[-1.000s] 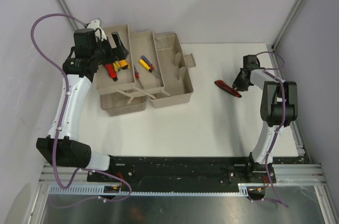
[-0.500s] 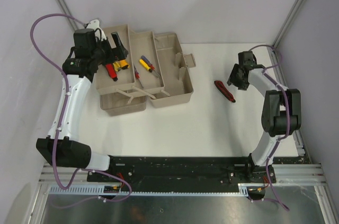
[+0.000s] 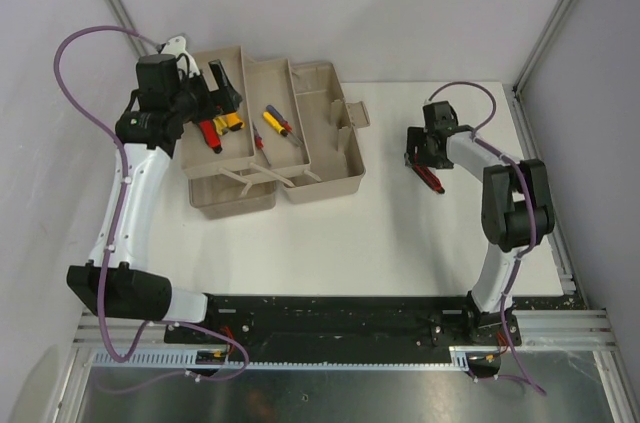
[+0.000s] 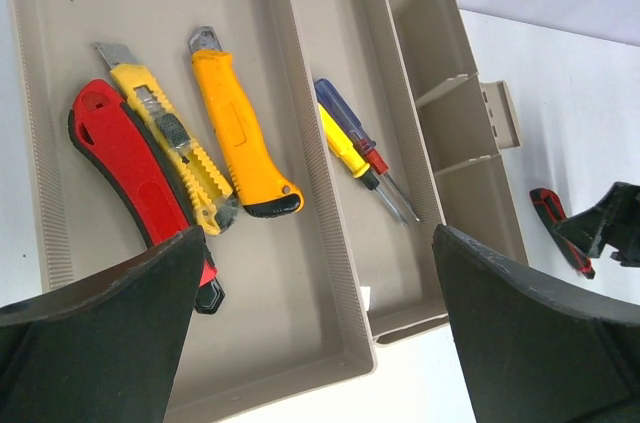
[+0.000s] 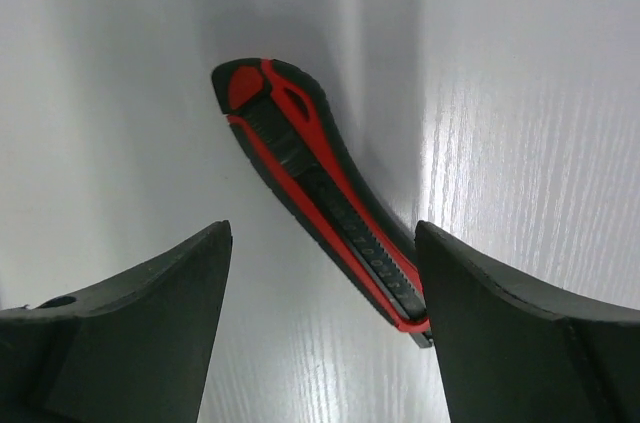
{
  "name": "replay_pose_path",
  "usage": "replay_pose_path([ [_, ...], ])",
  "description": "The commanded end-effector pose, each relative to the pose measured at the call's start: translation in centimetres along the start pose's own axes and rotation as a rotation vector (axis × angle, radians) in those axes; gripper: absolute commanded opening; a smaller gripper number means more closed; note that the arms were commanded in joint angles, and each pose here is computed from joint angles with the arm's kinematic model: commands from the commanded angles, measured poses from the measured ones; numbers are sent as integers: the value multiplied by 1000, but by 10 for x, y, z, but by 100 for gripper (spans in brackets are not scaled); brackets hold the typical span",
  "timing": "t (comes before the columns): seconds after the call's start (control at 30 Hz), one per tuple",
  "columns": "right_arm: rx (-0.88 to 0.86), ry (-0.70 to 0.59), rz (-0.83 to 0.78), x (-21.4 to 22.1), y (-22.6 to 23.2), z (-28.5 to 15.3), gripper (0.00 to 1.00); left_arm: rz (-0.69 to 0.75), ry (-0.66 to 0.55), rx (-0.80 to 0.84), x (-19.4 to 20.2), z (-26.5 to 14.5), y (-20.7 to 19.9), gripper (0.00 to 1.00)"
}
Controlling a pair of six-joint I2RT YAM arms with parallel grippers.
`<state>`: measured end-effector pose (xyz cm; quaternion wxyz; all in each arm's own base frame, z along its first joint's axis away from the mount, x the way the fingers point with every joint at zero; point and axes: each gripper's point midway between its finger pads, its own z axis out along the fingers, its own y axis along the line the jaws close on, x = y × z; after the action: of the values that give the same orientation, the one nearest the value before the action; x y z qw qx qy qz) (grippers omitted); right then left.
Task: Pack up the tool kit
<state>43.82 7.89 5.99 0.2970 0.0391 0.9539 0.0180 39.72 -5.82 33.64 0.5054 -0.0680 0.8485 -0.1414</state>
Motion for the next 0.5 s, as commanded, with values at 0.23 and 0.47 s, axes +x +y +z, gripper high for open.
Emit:
replay_pose_path([
  [0.23, -75, 47, -87, 11, 12, 26, 69, 25, -75, 71, -23, -23, -18, 99],
  [0.47, -69, 97, -46, 24, 14, 35, 39, 36, -92, 92, -28, -30, -23, 99],
])
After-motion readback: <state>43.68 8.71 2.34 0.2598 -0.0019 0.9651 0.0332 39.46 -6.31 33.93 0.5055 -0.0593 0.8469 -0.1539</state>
